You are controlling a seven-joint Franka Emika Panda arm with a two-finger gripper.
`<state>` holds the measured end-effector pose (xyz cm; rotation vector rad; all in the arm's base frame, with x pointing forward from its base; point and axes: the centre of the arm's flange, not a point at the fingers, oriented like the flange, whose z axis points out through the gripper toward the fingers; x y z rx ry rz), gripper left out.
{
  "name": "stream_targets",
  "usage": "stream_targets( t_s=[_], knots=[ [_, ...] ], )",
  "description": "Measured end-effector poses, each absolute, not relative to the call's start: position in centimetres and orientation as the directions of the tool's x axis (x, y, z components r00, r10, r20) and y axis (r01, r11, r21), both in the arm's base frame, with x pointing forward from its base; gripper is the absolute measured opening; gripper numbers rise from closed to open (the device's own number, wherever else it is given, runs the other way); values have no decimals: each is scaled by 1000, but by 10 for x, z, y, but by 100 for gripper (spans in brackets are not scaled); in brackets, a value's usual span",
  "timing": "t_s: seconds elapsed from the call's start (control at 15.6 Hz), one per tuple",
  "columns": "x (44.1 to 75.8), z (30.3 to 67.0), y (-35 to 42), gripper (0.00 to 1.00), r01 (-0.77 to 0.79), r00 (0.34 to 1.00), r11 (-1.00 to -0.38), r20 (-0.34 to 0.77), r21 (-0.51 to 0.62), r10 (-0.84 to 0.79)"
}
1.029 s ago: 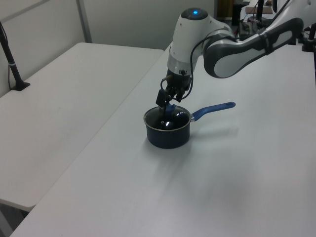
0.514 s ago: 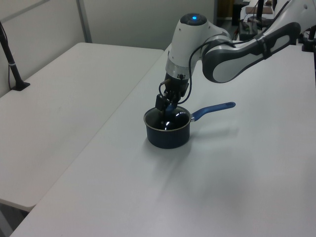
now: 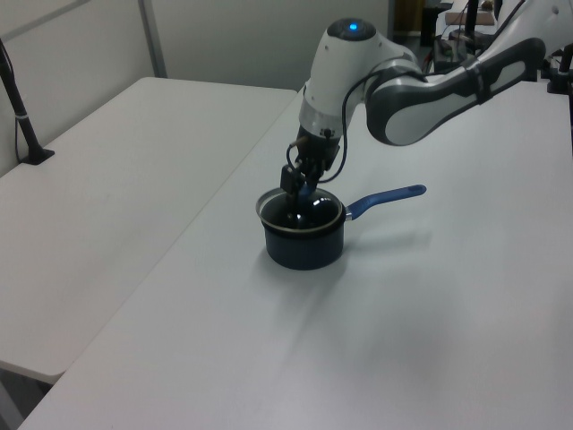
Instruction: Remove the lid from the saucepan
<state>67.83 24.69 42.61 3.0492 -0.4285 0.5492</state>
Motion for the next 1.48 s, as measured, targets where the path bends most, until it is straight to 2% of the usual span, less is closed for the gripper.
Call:
stream_targets(
  t_s=[0.32,0.58,0.96,1.22,1.48],
  knots=[
    [682,474,209,60,-297,869,-953,398,-58,-295],
    [679,477,123,60,-315,869,-949,398,-14,-295],
    [652,426,12,60,-335,883,-942,358,28,-304],
    [646,381,9,60,-322,897,-946,328,24,-297],
    [642,355,10,60,-317,907,-948,302,25,-295]
  ],
)
